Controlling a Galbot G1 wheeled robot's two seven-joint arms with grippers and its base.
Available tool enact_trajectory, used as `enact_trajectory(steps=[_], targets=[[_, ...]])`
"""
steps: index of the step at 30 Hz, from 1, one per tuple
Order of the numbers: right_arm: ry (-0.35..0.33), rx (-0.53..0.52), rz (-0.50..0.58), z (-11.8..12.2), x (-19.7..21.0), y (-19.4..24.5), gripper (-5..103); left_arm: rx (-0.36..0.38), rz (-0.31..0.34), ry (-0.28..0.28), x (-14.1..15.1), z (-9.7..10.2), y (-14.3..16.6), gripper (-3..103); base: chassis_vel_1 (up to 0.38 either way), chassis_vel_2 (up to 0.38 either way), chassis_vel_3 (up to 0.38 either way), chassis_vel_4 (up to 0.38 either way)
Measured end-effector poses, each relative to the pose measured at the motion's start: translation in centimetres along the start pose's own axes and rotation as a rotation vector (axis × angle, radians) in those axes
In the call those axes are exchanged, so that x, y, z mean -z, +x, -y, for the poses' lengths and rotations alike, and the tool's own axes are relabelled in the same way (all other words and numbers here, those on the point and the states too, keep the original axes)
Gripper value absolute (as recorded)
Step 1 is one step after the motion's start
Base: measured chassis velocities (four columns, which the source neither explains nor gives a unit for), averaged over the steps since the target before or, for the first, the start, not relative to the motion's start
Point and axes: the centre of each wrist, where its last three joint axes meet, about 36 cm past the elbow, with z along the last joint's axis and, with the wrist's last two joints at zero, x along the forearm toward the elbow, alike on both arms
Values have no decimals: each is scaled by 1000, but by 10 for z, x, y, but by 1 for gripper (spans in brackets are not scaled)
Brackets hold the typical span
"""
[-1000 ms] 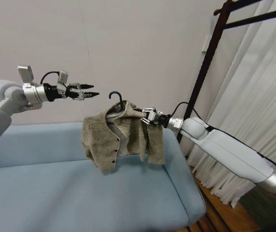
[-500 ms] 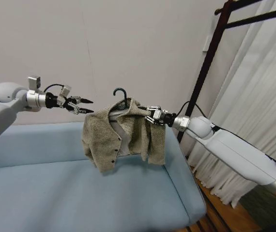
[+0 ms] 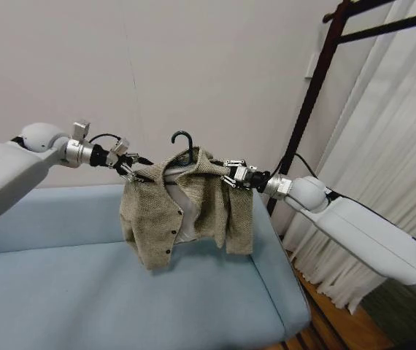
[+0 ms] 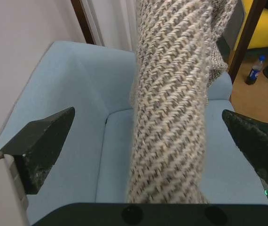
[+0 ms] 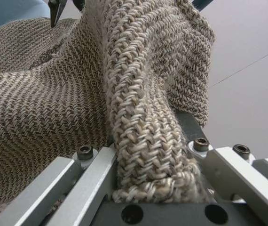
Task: Pick up the clothes from the sofa and hang them on the clothes hanger.
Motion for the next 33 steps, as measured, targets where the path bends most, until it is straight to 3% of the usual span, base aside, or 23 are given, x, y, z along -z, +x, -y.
enact_trajectory(steps=[2,5,7,11,13,16,19,20,22,26,28,29,33], targets=[[0,0,0,0,0,0,12,-2,-2,-1,0,-1,-1,103,0,0,0,0],[2,-1,-1,0,2,2,12,-38,-22,-13,6,-8,-11,89,0,0,0,0],[3,-1,-1,0,2,3,12,-43,-26,-15,7,-9,-12,89,0,0,0,0],[7,-3,-4,1,4,6,12,-65,-37,-24,12,-12,-18,68,0,0,0,0],[7,-3,-5,1,4,6,12,-69,-38,-25,13,-13,-19,68,0,0,0,0],[8,-3,-7,1,6,8,12,-75,-51,-34,16,-15,-23,51,0,0,0,0],[9,-3,-8,1,7,9,12,-74,-66,-46,17,-16,-25,45,0,0,0,0],[9,-2,-10,1,7,10,12,-75,-85,-59,18,-16,-25,35,0,0,0,0],[9,-2,-11,1,7,10,12,-74,-92,-65,18,-16,-25,35,0,0,0,0],[4,-1,-13,0,4,11,12,-73,-107,-77,20,-16,-24,14,0,0,0,0],[2,-1,-13,-1,4,10,12,-72,-107,-79,20,-16,-24,14,0,0,0,0],[-1,-1,-12,-1,4,10,12,-71,-108,-80,21,-16,-23,6,0,0,0,0],[-4,-1,-10,-2,3,8,12,-68,-108,-81,22,-16,-22,6,0,0,0,0]])
